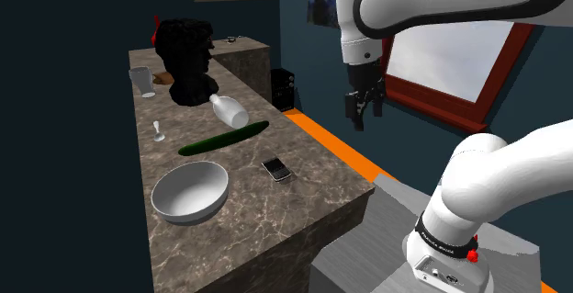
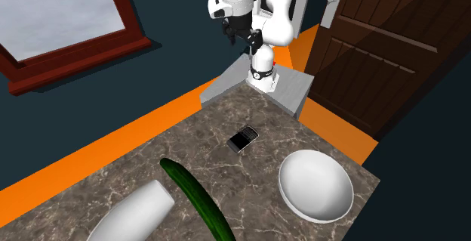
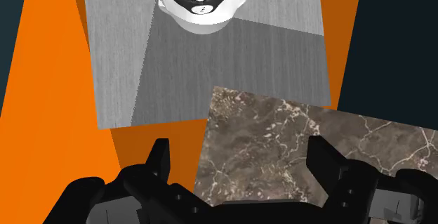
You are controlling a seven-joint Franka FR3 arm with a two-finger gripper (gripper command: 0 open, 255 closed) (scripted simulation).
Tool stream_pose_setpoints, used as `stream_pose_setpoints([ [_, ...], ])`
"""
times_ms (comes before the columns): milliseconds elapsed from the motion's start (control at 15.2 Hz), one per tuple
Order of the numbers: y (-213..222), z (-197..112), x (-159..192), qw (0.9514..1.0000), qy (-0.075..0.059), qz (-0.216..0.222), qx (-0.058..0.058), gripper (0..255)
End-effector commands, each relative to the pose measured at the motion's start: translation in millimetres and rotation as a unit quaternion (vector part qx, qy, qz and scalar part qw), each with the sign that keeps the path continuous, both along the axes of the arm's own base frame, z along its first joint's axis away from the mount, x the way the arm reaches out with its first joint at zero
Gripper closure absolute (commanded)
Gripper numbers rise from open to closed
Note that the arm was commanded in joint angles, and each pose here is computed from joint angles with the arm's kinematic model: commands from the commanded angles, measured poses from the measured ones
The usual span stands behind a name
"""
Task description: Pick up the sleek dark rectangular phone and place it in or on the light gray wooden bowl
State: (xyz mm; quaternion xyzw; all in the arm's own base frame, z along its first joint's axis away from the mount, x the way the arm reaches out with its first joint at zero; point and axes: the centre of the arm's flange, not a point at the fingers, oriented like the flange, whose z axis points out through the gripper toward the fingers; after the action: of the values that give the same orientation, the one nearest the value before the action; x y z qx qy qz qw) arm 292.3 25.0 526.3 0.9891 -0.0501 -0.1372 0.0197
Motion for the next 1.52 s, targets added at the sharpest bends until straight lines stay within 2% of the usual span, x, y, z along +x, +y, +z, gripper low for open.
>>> stream_pose_setpoints([
  [0,0,0,0,1.0000,0.000,0.000,0.000,0],
  [726,54,-80,83,0.9979,-0.060,-0.014,0.018,0],
  [1452,108,-148,177,0.9916,-0.120,-0.028,0.037,0],
])
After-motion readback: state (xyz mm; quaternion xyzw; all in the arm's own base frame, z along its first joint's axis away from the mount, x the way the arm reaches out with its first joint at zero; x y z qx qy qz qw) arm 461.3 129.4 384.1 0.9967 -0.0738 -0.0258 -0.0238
